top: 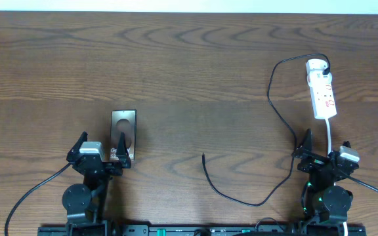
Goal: Plug charger to phone and switch on socket
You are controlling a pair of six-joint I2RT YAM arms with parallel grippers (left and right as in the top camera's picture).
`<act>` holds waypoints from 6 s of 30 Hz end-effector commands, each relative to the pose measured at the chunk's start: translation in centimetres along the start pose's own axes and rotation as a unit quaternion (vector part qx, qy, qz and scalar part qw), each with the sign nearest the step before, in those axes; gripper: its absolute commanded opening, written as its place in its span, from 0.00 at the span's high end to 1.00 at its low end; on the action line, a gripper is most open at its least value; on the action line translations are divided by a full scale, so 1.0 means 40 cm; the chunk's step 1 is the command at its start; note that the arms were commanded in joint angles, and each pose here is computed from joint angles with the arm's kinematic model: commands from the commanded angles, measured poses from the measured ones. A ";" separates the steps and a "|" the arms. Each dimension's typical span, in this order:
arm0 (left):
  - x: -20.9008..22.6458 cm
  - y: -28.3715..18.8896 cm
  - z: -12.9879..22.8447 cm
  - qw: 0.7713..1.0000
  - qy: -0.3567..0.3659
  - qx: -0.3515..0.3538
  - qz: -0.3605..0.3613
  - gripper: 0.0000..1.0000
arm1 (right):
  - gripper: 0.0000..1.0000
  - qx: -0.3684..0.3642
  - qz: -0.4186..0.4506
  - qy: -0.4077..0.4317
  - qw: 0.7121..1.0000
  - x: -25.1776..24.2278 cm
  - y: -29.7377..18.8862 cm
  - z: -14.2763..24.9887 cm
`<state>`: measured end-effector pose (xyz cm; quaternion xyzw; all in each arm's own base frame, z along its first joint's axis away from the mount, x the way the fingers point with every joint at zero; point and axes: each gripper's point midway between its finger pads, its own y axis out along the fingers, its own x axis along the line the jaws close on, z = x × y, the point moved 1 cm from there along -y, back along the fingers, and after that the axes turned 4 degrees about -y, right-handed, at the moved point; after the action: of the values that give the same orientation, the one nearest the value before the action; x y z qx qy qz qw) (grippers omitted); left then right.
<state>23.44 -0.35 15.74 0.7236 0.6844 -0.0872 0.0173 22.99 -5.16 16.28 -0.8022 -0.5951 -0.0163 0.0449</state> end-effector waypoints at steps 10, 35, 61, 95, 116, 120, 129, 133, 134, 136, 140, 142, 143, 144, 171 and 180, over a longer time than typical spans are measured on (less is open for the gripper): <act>0.003 0.003 0.039 1.000 -0.002 0.023 0.002 0.05 | 0.01 -0.001 0.004 0.008 1.000 -0.002 -0.001 0.000; 0.003 0.003 0.039 1.000 -0.002 0.023 0.001 0.05 | 0.01 -0.001 0.004 0.008 1.000 -0.002 -0.001 0.000; 0.004 0.003 0.038 1.000 -0.002 0.022 0.000 0.05 | 0.01 -0.001 0.004 0.008 1.000 -0.002 -0.001 0.000; 0.019 0.217 -0.321 0.934 -0.104 0.328 -0.099 0.05 | 0.01 -0.001 0.004 0.008 1.000 -0.002 -0.001 0.000; 0.048 0.327 -0.011 0.817 -0.145 0.547 -0.109 0.02 | 0.01 -0.001 0.004 0.008 1.000 -0.002 -0.001 0.000; 0.047 0.302 0.015 0.803 -0.142 0.568 -0.112 0.02 | 0.01 -0.001 0.004 0.008 1.000 -0.002 -0.001 0.000; 0.014 0.239 0.098 0.759 -0.086 0.641 -0.073 0.02 | 0.01 -0.001 0.004 0.008 1.000 -0.002 -0.001 0.000; 0.022 0.230 0.115 0.754 -0.049 0.649 -0.092 0.02 | 0.01 -0.001 0.004 0.008 1.000 -0.002 -0.001 0.000; 0.022 0.229 0.117 0.753 -0.047 0.650 -0.093 0.02 | 0.01 -0.001 0.004 0.008 1.000 -0.002 -0.001 0.000; 0.022 0.225 0.125 0.749 -0.048 0.654 -0.093 0.02 | 0.01 -0.001 0.004 0.008 1.000 -0.002 -0.001 0.000; 0.026 0.222 0.157 0.747 -0.048 0.656 -0.094 0.02 | 0.01 -0.001 0.004 0.008 1.000 -0.002 -0.001 0.000; 0.031 0.215 0.190 0.745 -0.050 0.658 -0.095 0.02 | 0.01 -0.001 0.004 0.008 1.000 -0.002 -0.001 0.000; 0.032 0.214 0.199 0.745 -0.050 0.658 -0.095 0.02 | 0.01 -0.001 0.004 0.008 1.000 -0.002 -0.001 0.000; 0.034 0.213 0.212 0.746 -0.050 0.657 -0.095 0.02 | 0.01 -0.001 0.004 0.008 1.000 -0.002 -0.001 0.000; 0.015 0.218 0.306 0.763 -0.004 0.641 -0.082 0.02 | 0.01 -0.001 0.004 0.008 1.000 -0.002 -0.001 0.000; 0.012 0.235 0.304 0.773 0.016 0.627 -0.095 0.02 | 0.01 -0.001 0.004 0.008 1.000 -0.002 -0.001 0.000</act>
<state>31.68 -2.56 3.27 0.5157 0.5383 -0.4870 -0.4551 22.97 -5.19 16.29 -0.8033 -0.5934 -0.0194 0.0468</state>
